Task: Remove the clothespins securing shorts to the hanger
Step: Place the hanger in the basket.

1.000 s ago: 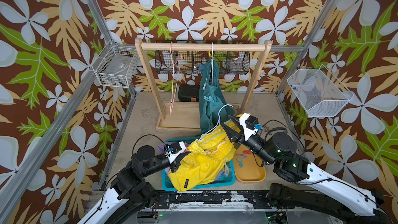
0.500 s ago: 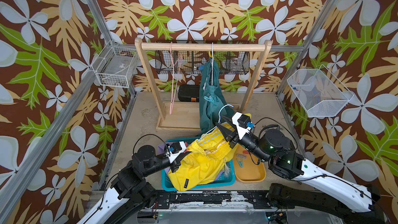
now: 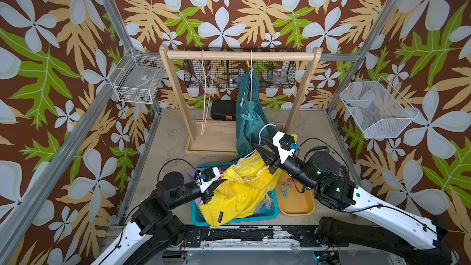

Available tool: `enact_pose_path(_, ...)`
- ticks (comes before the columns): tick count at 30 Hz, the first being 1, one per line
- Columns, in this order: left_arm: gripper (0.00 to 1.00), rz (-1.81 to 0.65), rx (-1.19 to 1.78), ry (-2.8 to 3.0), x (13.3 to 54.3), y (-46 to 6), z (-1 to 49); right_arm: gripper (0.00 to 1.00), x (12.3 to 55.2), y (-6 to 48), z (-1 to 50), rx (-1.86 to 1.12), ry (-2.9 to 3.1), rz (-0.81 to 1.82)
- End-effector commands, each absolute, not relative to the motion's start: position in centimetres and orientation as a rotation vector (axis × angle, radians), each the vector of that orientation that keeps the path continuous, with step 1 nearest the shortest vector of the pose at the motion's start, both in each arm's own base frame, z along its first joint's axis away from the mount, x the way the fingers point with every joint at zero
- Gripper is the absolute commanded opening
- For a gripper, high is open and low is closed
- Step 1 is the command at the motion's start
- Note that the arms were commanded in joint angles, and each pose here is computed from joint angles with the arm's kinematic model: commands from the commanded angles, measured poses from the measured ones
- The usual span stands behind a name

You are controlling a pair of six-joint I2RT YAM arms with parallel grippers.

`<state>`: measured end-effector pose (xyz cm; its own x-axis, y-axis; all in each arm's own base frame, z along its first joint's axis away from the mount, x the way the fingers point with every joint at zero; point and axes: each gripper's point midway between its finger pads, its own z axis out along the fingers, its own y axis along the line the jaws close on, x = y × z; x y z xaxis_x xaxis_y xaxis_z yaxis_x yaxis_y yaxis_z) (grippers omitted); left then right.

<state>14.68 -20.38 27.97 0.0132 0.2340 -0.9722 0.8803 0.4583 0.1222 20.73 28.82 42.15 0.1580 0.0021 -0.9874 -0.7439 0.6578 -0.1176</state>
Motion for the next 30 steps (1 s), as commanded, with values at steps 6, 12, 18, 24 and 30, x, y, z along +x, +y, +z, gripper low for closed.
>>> enact_pose_path(6,0.0,-0.675,1.008,1.456,14.7,-20.4,29.4,0.08,20.4,29.1,42.8,-0.686,1.289,0.644)
enact_pose_path(12,0.14,-0.71,0.992,1.413,14.0,-20.3,30.4,0.0,20.2,29.0,42.6,-0.69,1.283,0.649)
enact_pose_path(18,0.68,-0.753,0.977,1.353,13.0,-20.1,31.7,0.0,20.3,28.8,42.4,-0.685,1.285,0.647)
enact_pose_path(24,0.86,-0.755,0.977,1.32,12.5,-19.9,32.0,0.0,20.2,28.3,42.4,-0.669,1.28,0.653)
enact_pose_path(30,0.89,-0.734,0.908,1.317,13.2,-19.4,32.8,0.0,19.9,27.8,42.4,-0.666,1.269,0.668)
